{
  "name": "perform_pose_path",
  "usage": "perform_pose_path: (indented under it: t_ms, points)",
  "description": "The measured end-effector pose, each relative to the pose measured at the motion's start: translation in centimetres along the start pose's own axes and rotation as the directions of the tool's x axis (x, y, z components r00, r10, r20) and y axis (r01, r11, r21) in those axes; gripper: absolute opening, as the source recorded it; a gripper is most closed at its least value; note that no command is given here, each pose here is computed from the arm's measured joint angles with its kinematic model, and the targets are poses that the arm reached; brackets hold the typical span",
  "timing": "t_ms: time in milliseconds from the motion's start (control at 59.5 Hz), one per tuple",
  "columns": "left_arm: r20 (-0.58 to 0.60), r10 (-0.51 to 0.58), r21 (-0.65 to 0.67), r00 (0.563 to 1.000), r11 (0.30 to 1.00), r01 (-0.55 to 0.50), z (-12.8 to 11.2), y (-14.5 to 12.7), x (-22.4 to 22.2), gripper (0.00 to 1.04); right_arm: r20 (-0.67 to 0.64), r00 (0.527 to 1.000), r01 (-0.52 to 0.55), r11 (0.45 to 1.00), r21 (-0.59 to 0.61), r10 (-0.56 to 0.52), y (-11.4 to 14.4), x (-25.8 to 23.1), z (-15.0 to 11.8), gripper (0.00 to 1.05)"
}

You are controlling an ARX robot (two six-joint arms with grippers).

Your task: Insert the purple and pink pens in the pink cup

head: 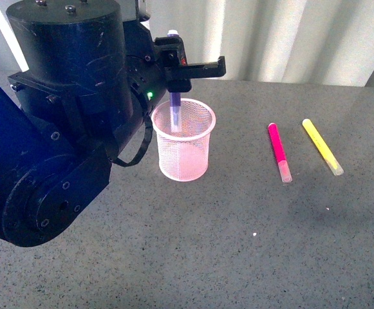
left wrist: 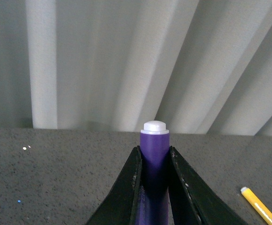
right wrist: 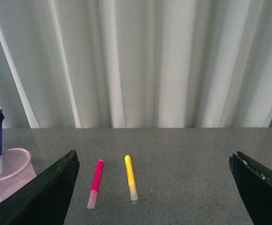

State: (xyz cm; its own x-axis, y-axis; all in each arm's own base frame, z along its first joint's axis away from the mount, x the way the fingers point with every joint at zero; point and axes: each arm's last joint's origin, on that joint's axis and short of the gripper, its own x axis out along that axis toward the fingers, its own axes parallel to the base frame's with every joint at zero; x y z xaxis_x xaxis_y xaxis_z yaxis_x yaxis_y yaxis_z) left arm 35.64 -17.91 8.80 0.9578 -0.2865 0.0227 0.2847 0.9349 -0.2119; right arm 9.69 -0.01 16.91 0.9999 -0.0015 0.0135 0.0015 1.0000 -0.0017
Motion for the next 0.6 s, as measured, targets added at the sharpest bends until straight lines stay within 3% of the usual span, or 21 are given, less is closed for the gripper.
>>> perform_pose_path:
  t_ms: [185, 302, 386, 470, 605]
  points:
    - [-0.048, -0.009, -0.043, 0.999, 0.999, 0.007, -0.2, -0.1, -0.2, 0.44, 0.0, 1.0, 0.0, 1.0, 0.0, 0.0, 0.0, 0.0, 0.0, 0.98]
    - [-0.075, -0.004, -0.074, 0.997, 0.997, -0.002, 1.3, 0.2, -0.1, 0.68, 0.0, 1.0, 0.0, 1.0, 0.0, 0.0, 0.0, 0.0, 0.0, 0.98]
    - [-0.13, -0.006, -0.057, 0.991, 0.998, -0.001, 4.3, 1.0, 0.0, 0.86, 0.0, 1.0, 0.0, 1.0, 0.0, 0.0, 0.0, 0.0, 0.0, 0.98]
    - [-0.246, -0.059, 0.037, 0.967, 0.997, 0.07, 9.2, 2.0, 0.0, 1.0, 0.0, 1.0, 0.0, 1.0, 0.0, 0.0, 0.0, 0.0, 0.0, 0.98]
    - [-0.436, -0.169, 0.232, 0.884, 0.928, 0.292, 15.9, 4.7, -3.5, 0.98, 0.0, 1.0, 0.0, 1.0, 0.0, 0.0, 0.0, 0.0, 0.0, 0.98]
